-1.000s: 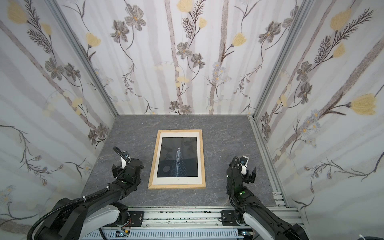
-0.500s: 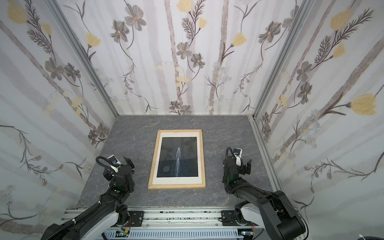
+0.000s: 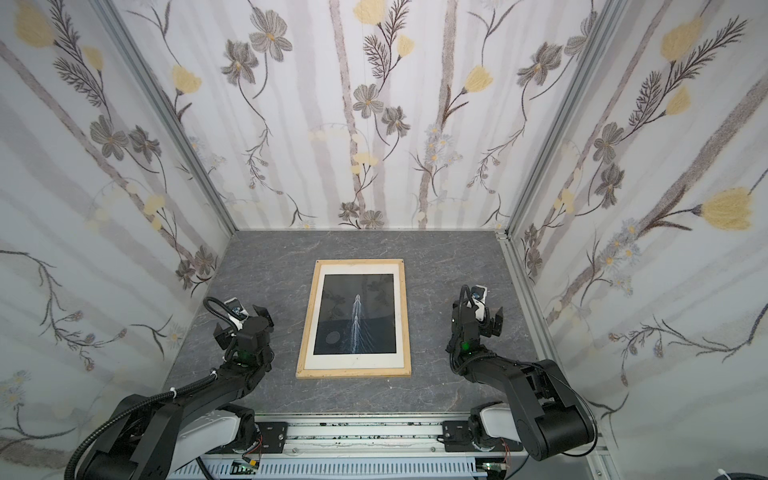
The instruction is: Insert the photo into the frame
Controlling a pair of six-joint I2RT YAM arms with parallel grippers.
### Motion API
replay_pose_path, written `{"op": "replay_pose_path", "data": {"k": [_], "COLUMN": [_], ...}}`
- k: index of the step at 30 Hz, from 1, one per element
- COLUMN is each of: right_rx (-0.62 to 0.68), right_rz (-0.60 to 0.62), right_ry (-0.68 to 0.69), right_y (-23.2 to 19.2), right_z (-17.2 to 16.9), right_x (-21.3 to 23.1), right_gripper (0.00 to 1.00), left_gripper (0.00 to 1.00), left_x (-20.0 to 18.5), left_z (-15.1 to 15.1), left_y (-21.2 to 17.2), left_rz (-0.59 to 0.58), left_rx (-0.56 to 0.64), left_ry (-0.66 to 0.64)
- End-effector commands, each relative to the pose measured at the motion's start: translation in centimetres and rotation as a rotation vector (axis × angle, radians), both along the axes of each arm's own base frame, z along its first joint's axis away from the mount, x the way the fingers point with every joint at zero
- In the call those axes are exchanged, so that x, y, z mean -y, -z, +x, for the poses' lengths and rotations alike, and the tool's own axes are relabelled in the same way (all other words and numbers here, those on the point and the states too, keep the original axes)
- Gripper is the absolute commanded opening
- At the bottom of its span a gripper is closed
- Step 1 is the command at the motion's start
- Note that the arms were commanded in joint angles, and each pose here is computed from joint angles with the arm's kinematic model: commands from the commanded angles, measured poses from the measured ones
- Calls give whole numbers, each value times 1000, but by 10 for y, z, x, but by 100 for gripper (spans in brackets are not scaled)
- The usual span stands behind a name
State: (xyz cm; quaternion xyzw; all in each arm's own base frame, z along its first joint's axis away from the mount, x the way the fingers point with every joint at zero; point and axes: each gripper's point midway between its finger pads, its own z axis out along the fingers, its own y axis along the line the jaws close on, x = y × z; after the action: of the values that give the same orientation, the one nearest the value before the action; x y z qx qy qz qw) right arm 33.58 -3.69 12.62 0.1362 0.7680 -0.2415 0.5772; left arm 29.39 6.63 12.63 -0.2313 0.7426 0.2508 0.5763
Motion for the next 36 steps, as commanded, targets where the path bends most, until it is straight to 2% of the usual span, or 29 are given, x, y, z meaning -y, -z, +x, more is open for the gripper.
{"op": "replay_pose_path", "data": {"k": [1, 12, 14, 15, 17, 23, 30, 33, 36], "right_rx": [72, 121, 186, 232, 150, 177, 224, 282, 337], "right_rz": [29, 38, 83, 66, 87, 92, 159, 228, 245], "right_ry": [-14, -16, -28, -65, -71, -66, -95, -122, -153], "right_y": [-13, -20, -21, -25, -15, -18, -18, -20, -25], "right_z": [10, 30, 28, 26, 34, 34, 24, 14, 2], "right_x": [-2, 0, 1, 1, -2, 3, 12, 21, 22], "right_gripper": [100, 100, 100, 100, 100, 100, 100, 100, 100], "left_gripper": [100, 100, 100, 100, 100, 100, 100, 100, 100], "left_x": [-1, -13, -15, -16, -19, -26, -30, -29, -31], "left_z": [9, 17, 19, 20, 21, 27, 29, 29, 30], "left_y": [-13, -19, -20, -21, -23, -21, -24, -29, -28], "left_rz": [-10, -38, -46, -48, -52, -63, -88, -117, -124], "left_rx": [58, 133, 143, 148, 165, 179, 238, 303, 300], "left_ry": [-8, -14, -15, -19, -21, -40, -29, 14, 5]}}
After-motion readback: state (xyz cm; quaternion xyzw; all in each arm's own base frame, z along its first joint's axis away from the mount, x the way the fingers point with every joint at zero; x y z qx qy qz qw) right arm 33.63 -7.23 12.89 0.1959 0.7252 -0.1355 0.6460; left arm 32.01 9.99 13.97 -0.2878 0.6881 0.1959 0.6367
